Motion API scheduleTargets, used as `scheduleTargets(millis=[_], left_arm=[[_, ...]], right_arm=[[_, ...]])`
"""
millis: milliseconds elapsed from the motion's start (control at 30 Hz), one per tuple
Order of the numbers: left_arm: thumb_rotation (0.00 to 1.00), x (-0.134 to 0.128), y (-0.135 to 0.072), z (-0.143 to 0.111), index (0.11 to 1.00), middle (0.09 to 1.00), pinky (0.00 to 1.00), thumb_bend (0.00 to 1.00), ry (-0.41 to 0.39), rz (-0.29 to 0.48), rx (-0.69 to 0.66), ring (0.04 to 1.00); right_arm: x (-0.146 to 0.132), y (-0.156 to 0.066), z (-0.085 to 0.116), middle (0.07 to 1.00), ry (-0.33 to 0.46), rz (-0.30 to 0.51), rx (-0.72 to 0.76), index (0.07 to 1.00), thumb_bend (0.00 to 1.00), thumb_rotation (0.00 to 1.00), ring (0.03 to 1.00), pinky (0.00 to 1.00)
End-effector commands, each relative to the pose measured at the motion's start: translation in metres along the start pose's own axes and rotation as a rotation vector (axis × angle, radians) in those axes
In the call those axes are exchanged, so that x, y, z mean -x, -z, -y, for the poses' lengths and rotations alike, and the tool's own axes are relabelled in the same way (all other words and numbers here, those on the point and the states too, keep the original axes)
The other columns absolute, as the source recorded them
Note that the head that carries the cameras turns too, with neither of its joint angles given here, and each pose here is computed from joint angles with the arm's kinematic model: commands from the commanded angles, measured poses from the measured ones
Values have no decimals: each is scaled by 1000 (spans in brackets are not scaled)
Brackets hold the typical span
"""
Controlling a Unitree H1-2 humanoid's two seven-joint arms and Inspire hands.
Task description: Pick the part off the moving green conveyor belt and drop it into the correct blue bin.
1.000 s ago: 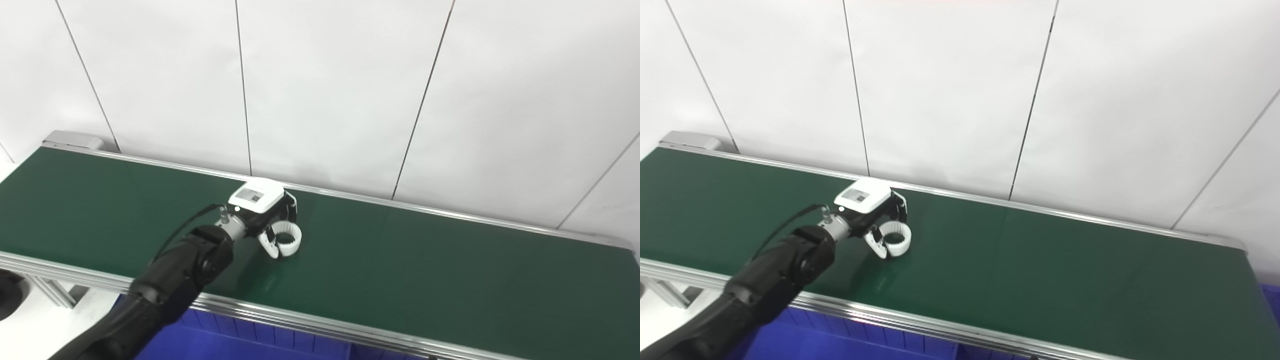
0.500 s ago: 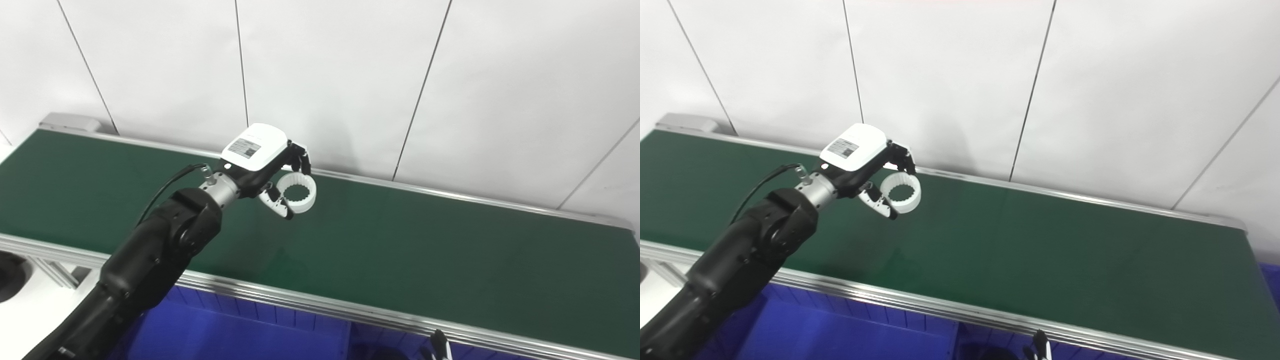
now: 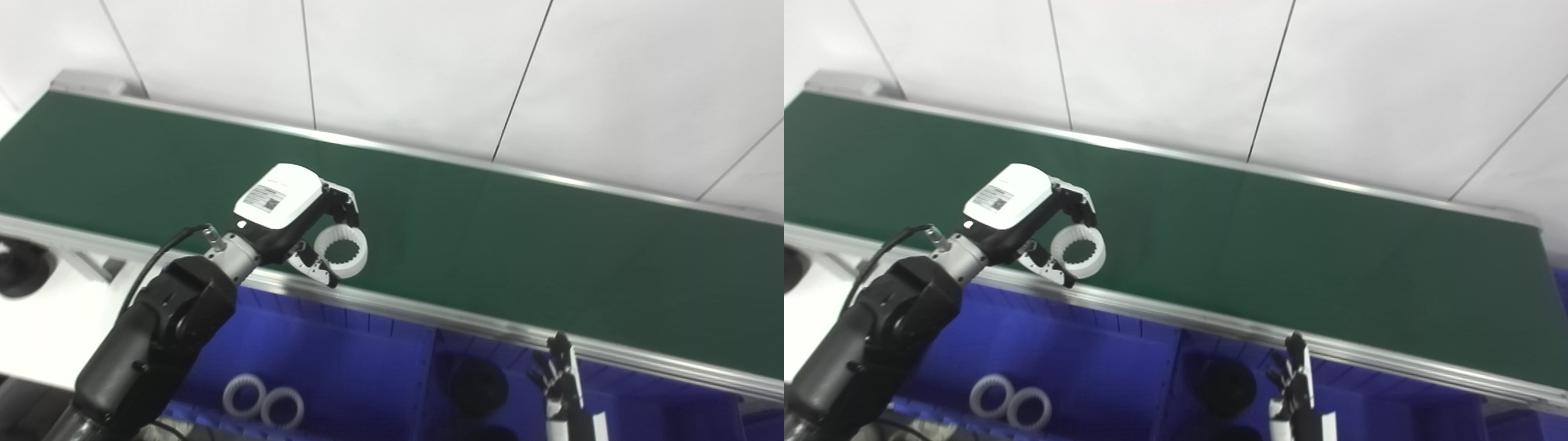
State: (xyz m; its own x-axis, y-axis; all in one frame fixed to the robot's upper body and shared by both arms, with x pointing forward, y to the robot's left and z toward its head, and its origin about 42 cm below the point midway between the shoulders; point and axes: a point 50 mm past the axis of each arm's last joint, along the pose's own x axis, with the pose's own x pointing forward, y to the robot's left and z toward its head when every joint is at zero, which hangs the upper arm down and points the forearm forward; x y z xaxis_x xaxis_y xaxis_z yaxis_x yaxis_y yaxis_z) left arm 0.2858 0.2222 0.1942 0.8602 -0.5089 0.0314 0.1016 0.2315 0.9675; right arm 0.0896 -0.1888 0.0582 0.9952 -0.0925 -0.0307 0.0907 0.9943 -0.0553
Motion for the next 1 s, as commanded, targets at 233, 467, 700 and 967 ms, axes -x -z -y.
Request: scheduleTargets(millis=[233,467,700,967], left_arm=[[62,60,4,21,489,508,640,521,90,-70,24,576],[61,86,5,52,489,542,656,522,217,-105,24,592],[60,89,4,69,489,531,661,522,255,-71,11,588],[60,84,6,79,489,531,639,523,268,-55,-4,564]], right_arm=[[-8,-15,7,950,0,11,-26,1000,802,1000,905,844],[-12,-20,5,951,-5,6,-19,1000,809,1000,906,848],[-13,-20,2,949,1,5,-29,1000,818,1000,906,856],[-11,-20,0,954,0,0,-27,1000,822,1000,911,855]])
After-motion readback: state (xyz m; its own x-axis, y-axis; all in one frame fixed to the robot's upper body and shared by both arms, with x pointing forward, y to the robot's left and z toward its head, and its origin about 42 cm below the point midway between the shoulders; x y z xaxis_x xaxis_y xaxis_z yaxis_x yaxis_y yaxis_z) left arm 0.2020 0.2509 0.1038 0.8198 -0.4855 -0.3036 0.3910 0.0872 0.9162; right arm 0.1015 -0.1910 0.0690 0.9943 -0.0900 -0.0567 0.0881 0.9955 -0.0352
